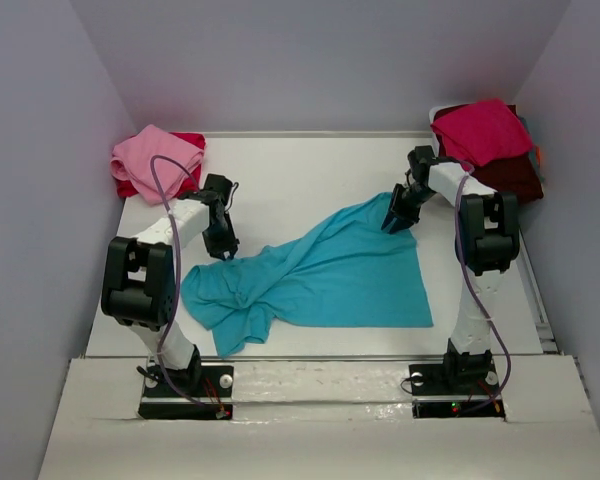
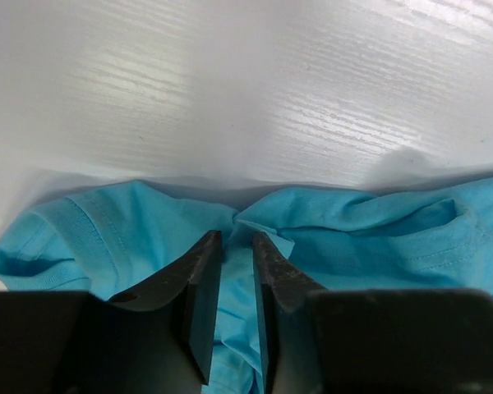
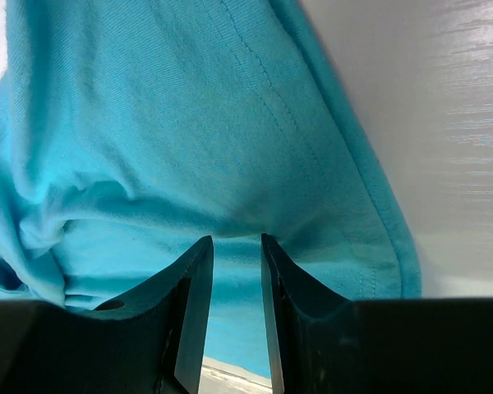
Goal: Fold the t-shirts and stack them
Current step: Flatten out the tshirt
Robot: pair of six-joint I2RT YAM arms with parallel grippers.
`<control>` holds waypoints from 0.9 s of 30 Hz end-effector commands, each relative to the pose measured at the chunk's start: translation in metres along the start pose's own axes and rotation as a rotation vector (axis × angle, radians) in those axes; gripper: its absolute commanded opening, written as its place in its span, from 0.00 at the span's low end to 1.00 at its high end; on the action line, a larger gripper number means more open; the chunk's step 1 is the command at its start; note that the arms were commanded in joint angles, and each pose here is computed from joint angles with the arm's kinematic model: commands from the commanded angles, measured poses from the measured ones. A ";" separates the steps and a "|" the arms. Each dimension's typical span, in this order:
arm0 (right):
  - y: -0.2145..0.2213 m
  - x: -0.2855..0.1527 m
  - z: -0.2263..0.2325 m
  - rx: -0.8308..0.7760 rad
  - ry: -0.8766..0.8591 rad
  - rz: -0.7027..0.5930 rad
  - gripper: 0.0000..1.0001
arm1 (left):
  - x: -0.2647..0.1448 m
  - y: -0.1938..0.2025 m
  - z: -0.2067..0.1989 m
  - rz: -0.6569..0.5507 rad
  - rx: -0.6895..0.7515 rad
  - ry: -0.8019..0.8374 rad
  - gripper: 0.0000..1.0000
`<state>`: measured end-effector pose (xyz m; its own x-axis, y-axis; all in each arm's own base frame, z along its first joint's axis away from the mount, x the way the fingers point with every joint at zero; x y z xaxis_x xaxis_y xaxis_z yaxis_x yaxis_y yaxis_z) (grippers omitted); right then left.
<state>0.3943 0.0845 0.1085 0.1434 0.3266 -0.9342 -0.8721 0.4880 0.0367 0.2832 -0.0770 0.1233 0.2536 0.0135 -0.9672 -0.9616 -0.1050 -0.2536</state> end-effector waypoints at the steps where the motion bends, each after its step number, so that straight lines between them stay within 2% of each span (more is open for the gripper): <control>1: -0.001 -0.015 0.009 -0.036 -0.015 -0.038 0.36 | -0.012 -0.018 -0.005 -0.054 0.012 0.026 0.29; 2: -0.001 -0.015 0.009 -0.035 -0.012 -0.038 0.36 | -0.013 -0.018 -0.005 -0.056 0.014 0.027 0.21; 6: -0.001 -0.013 0.008 -0.035 -0.011 -0.037 0.36 | -0.016 -0.021 -0.005 -0.064 0.018 0.029 0.06; 10: -0.001 -0.011 0.008 -0.034 -0.009 -0.033 0.36 | -0.017 -0.025 -0.006 -0.074 0.029 0.030 0.06; 18: -0.003 -0.006 0.006 -0.028 0.006 -0.030 0.36 | -0.030 -0.065 -0.012 -0.151 0.037 -0.003 0.06; 27: -0.003 -0.003 0.003 -0.029 0.025 -0.027 0.36 | -0.057 -0.147 -0.029 -0.284 0.031 -0.038 0.06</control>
<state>0.3941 0.0827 0.1067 0.1405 0.3074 -0.9412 -0.8704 0.4914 0.0305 0.3891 -0.0931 0.1869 0.4544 0.0292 -0.8903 -0.8871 -0.0761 -0.4552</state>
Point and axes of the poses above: each gripper's point midway between its finger pads, its own x axis out along the fingers, its own z axis along the line the jaws close on, y = z × x, the point moved 8 cm from there along -x, back along the fingers, and after that the axes turned 10 degrees about x, right-handed, at the moved point
